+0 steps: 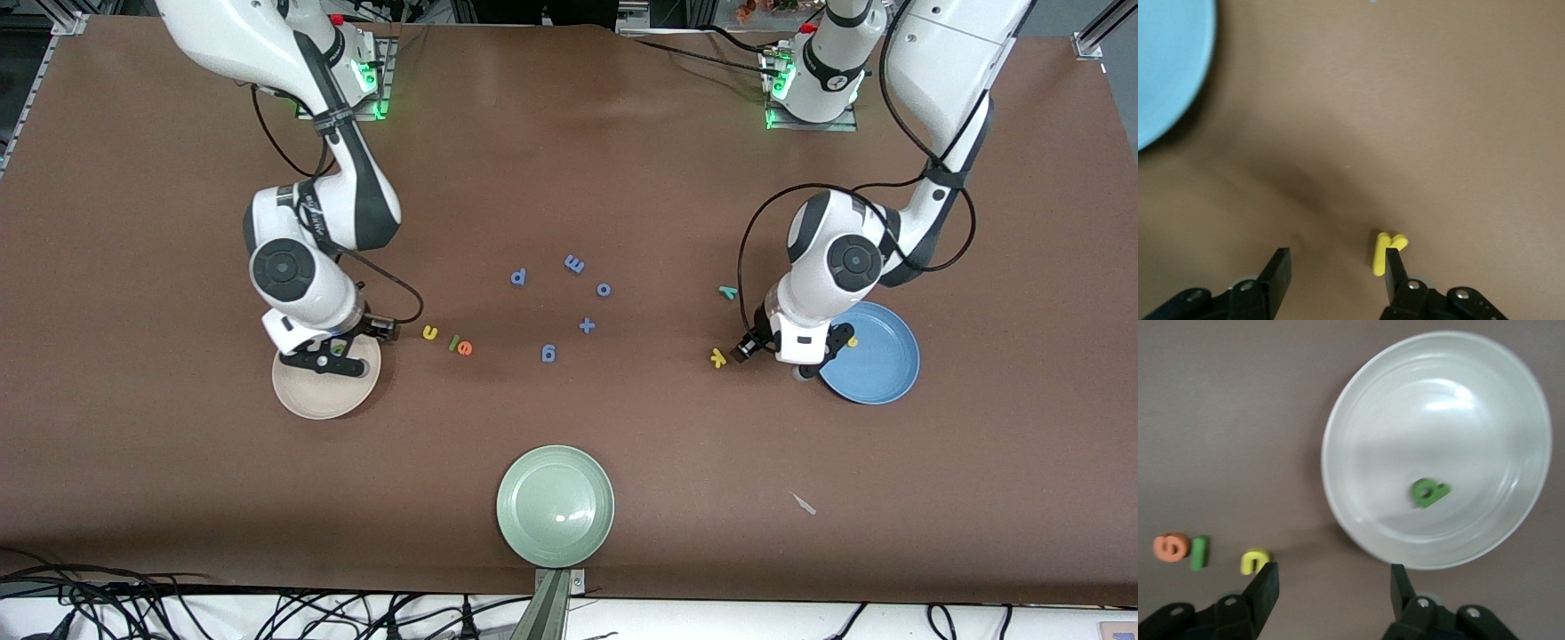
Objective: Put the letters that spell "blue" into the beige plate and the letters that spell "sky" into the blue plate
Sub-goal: 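Grasp yellow k with the left gripper while the right gripper grasps yellow u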
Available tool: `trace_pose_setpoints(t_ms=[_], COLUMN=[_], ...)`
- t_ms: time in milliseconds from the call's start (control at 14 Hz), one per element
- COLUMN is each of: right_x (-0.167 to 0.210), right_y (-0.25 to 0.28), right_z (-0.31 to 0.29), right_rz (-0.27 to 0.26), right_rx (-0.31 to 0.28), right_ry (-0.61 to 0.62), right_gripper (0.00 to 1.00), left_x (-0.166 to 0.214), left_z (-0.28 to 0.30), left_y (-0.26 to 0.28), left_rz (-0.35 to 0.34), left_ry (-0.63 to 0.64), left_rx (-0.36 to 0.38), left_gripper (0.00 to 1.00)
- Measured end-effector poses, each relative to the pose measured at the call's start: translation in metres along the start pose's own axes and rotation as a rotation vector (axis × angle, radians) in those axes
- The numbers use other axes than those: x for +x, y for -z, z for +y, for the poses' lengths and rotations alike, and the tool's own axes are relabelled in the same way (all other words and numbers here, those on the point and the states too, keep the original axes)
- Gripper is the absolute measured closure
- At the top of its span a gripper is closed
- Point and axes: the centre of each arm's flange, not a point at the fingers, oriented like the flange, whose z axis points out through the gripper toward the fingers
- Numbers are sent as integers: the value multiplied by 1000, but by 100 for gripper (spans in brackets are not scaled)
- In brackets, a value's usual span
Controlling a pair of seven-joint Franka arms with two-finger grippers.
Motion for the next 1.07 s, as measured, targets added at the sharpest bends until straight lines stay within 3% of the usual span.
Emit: trace_pose_setpoints(t_ms=[286,501,859,1003,1074], right_x=[-19,-23,-25,-31,-31], right_y=[-22,-47,-79,-92,-90], right_z=[-43,-54,-54,-52,-52], right_rz=[15,20,52,58,58], right_rx=[36,42,62,66,67], right_ry=[-87,-110,-115,-114,-115], right_gripper=[24,24,26,31,41], left_x=[-2,-12,-12,-12,-11], left_z=[13,31,36,35,36], left_y=[-9,-10,-22,-27,-27], left_rz=[-4,-10,-24,-25,-24], left_ry=[-26,-97,-107,-107,-107], left_rx=[6,87,115,117,115], left_gripper=[37,37,39,41,41])
